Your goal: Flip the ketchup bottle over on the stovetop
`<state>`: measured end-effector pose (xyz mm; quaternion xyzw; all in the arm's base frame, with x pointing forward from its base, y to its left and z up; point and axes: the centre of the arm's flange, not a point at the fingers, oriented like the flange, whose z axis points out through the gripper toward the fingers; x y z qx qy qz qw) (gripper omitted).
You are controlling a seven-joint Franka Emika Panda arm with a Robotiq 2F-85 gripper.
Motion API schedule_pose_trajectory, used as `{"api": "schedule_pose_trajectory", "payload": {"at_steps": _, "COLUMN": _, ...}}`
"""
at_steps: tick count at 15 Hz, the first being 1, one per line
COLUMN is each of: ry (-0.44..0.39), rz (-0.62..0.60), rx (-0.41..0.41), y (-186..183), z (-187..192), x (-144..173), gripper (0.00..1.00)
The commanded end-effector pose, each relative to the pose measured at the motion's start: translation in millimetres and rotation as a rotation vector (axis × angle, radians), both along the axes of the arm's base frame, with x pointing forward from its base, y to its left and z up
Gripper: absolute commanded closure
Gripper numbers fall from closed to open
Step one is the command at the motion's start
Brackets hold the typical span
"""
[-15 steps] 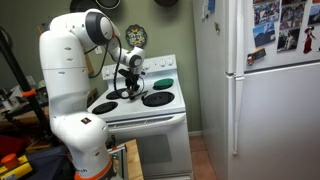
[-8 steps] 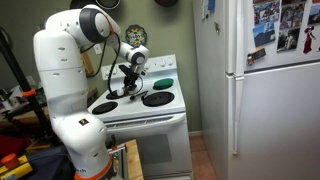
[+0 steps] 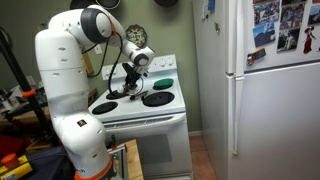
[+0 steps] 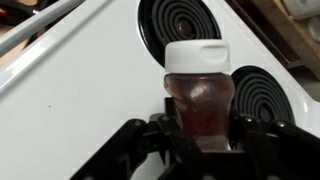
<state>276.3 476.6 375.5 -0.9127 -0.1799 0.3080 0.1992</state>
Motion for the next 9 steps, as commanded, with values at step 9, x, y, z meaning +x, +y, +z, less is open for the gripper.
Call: {"api": "schedule_pose_trajectory", "payload": {"at_steps": 9, "ry": 0.479, "rz": -0.346, "rx": -0.033, "y": -64, "z": -37, "x": 14, "gripper": 0.78}}
